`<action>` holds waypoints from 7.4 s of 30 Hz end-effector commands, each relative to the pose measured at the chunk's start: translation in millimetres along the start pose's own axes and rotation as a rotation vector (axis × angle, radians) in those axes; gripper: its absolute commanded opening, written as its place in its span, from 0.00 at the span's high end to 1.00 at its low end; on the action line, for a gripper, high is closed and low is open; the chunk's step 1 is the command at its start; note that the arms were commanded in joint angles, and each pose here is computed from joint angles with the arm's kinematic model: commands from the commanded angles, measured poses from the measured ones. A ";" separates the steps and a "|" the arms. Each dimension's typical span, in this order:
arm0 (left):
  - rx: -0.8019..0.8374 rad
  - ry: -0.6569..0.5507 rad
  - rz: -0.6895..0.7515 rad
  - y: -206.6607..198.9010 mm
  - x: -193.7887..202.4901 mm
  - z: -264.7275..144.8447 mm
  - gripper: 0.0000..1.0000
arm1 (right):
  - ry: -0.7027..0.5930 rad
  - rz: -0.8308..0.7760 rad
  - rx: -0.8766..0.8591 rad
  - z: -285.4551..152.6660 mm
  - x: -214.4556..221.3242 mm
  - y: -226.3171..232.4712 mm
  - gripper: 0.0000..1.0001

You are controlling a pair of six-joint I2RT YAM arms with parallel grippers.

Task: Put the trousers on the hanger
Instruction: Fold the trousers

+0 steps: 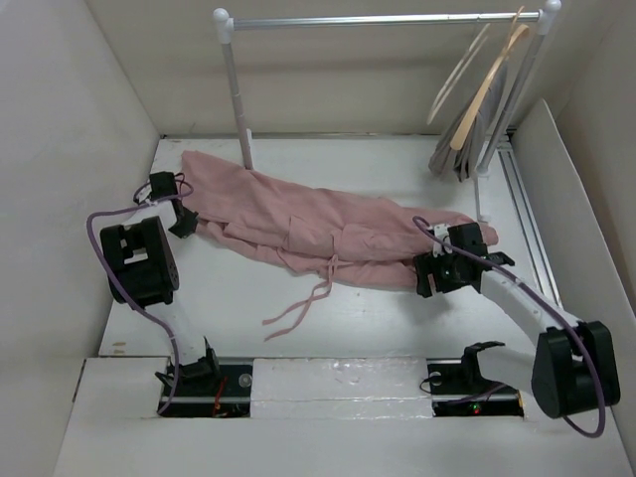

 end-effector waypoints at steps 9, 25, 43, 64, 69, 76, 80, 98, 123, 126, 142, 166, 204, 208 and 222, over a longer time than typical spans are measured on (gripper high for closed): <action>-0.129 0.020 -0.115 70.1 0.9 -1.1 1.00 | -0.060 0.142 0.063 9.2 -0.3 -27.6 1.00; 0.204 -0.014 -0.216 78.9 -12.5 -55.2 0.68 | -0.128 0.078 -0.021 -46.0 8.2 -21.4 1.00; 0.234 0.101 -0.244 18.0 -24.5 20.4 0.91 | -0.115 0.081 -0.044 -36.9 1.0 -25.6 1.00; -0.255 -0.171 -0.275 152.7 10.3 -107.4 1.00 | -0.081 0.031 0.156 -97.1 -33.5 -24.1 1.00; -0.269 -0.130 -0.274 155.1 19.1 -107.5 0.71 | -0.008 0.023 0.081 -85.3 -18.1 -19.5 0.85; -0.016 -0.240 -0.197 95.0 0.7 -157.2 0.43 | -0.110 0.009 0.080 -113.7 -44.8 -13.5 0.04; 0.270 -0.307 -0.010 31.4 15.2 -192.9 0.45 | -0.197 0.018 0.167 -130.3 -66.6 -19.2 0.04; 0.633 0.049 0.460 -1.4 110.5 -166.3 0.51 | -0.360 0.443 0.281 -61.7 -76.3 -108.5 0.00; 0.627 0.009 0.944 -89.5 216.8 -211.9 0.51 | -0.225 0.474 0.335 -129.4 -27.6 -61.3 1.00; 0.624 -0.025 0.951 -88.7 208.7 -221.3 0.51 | -0.196 0.469 0.321 -141.6 -17.1 -46.4 1.00; 0.428 0.091 0.817 -26.5 180.1 -148.5 0.46 | -0.085 0.343 0.399 -205.6 -9.8 -23.7 0.46; 0.782 -0.015 1.541 -99.1 320.5 -236.7 0.35 | -0.163 0.292 0.216 -97.9 -41.9 -62.1 0.35; 0.825 0.266 1.466 -42.9 328.4 -239.9 1.00 | -0.124 0.326 0.372 -80.5 -46.8 -109.1 0.23; 0.770 0.314 1.439 -30.6 328.8 -235.4 1.00 | -0.117 0.359 0.362 -63.3 -46.4 -122.8 0.22; 0.537 0.334 1.419 -28.4 329.7 -221.2 0.35 | -0.055 0.466 0.284 -15.2 -37.4 -146.9 0.58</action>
Point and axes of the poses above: each gripper's point midway between its finger pads, its own z axis out along the fingers, its own y axis along the line the jaws close on, x = y × z, the point moved 10 cm from there along -z, back along the fingers, and after that the axes turned 6 degrees about z, right-handed, at the moved point
